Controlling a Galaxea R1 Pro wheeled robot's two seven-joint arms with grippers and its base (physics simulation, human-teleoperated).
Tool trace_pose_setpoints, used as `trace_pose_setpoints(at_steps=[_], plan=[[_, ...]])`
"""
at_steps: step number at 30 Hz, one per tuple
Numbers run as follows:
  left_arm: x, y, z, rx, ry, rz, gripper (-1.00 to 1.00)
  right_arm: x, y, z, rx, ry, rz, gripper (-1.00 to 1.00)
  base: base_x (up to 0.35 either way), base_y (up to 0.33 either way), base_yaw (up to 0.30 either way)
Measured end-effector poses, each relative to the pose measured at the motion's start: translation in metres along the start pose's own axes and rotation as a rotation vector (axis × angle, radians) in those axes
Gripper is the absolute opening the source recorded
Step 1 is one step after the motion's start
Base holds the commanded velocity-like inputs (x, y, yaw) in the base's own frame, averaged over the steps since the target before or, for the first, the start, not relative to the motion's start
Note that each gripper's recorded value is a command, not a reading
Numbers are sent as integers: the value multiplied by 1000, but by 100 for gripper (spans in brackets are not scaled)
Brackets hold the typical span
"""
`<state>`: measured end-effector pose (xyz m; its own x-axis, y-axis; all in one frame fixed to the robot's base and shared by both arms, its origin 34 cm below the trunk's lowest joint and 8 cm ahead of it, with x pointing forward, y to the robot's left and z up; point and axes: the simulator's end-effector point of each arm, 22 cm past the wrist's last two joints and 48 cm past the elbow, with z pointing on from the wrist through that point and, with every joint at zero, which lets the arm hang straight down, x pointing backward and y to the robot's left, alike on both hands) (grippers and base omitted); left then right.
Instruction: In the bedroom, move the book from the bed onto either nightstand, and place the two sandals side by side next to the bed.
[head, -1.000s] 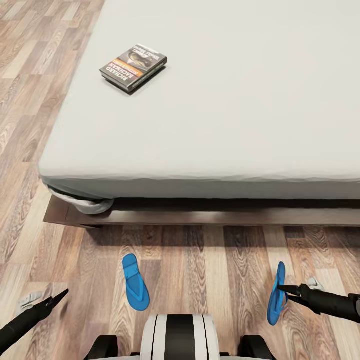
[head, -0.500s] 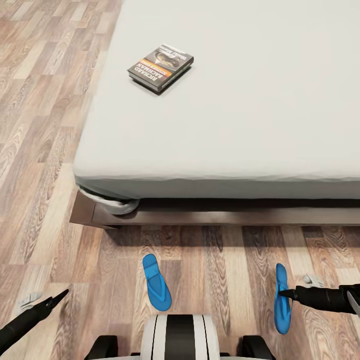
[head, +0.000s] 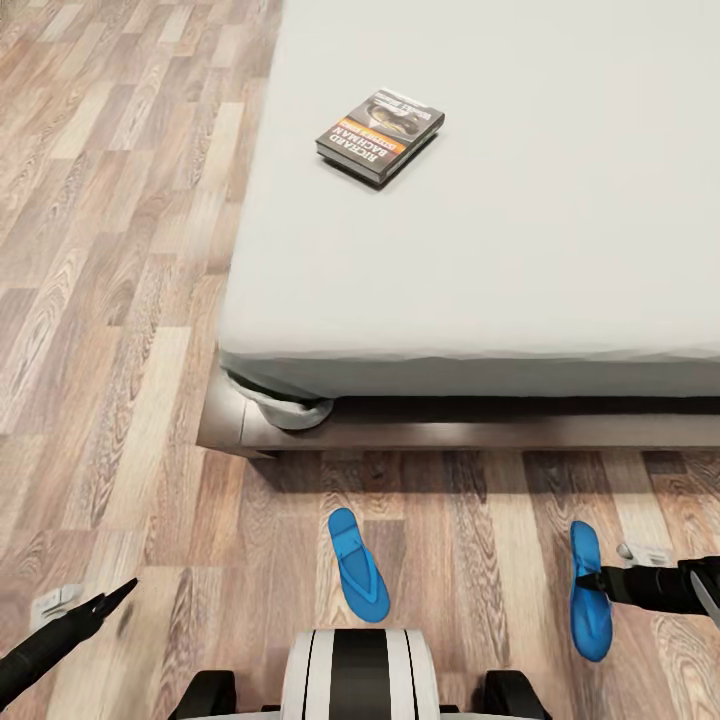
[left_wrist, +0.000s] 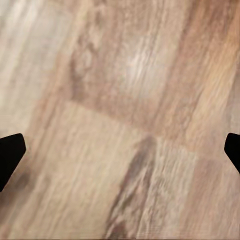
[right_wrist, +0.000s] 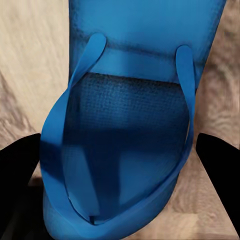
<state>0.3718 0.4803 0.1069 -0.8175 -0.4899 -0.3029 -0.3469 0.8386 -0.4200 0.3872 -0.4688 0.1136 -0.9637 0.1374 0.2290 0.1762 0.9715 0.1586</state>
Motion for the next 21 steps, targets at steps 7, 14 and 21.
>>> trace_pose_setpoints(at_steps=[7, 14, 21], plan=[[0, 0, 0, -1, 0, 0, 100, 0, 0, 0, 2, -1, -1, -100, 0, 283, 0], [0, 0, 0, -1, 0, 0, 100, 0, -3, 0, 16, -1, -3, -100, 0, 283, 0], [0, 0, 0, -1, 0, 0, 100, 3, -27, 15, 251, -4, 0, -100, 0, 283, 0]])
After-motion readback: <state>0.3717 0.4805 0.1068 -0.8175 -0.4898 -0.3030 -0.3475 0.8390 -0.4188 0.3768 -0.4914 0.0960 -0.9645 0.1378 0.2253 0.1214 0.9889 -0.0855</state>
